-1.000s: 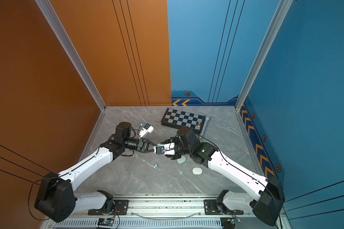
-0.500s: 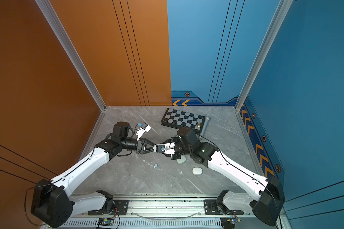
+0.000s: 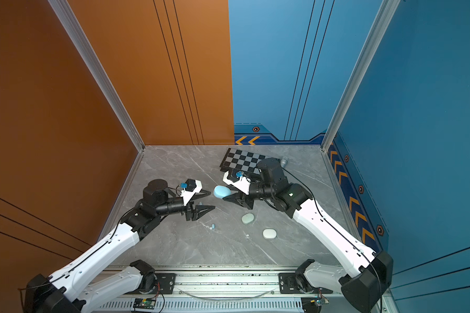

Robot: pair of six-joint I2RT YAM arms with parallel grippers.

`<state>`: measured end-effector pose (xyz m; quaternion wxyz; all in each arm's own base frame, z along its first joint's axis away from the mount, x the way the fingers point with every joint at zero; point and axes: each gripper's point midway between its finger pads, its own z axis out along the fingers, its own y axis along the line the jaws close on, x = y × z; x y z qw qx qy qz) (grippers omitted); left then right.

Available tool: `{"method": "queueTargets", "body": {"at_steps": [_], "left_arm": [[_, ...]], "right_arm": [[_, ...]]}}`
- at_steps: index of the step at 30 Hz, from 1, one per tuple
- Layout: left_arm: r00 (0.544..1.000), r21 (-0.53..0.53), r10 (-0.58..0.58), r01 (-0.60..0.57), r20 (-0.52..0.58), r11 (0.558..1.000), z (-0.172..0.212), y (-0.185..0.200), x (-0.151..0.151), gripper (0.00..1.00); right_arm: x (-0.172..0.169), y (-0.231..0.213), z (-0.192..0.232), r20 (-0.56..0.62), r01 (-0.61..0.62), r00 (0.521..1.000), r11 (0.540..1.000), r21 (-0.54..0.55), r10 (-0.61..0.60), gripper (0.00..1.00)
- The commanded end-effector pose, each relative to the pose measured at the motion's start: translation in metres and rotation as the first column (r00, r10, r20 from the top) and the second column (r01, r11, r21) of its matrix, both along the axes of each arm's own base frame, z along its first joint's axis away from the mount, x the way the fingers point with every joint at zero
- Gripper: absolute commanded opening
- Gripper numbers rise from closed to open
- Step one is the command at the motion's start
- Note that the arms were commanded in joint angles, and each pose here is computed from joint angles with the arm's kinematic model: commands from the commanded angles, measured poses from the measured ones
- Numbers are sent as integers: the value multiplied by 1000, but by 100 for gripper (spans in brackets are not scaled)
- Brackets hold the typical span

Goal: Insert the wireless bluetooth earbuds into the charging case

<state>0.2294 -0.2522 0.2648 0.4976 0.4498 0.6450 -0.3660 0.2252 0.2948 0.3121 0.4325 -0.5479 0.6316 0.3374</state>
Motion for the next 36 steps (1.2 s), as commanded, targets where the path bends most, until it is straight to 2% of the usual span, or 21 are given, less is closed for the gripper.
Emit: {"method": "queueTargets", "body": {"at_steps": [1, 6, 13, 19, 26, 36], "left_arm": [[991, 3, -37, 37, 129, 999, 24, -8, 1, 67], [986, -27, -108, 112, 126, 993, 39, -15, -10, 65], [982, -31, -166, 169, 86, 985, 37, -19, -21, 63], [980, -34, -185, 188, 65, 982, 35, -23, -23, 60], [978, -46, -204, 206, 52, 977, 38, -25, -28, 52], [978, -49, -202, 204, 48, 978, 40, -25, -28, 44]], "right_arm": [[-14, 1, -6, -135, -40, 990, 999, -11, 39, 12], [-12, 1, -8, -123, -39, 992, 999, -25, 36, 12], [-12, 7, -5, -109, -53, 993, 998, -28, 49, 12], [-13, 10, -5, -101, -61, 993, 998, -32, 57, 11], [-15, 7, -11, -82, -61, 995, 996, -63, 56, 10], [-17, 3, -17, -52, -61, 997, 995, -83, 56, 10]]}}
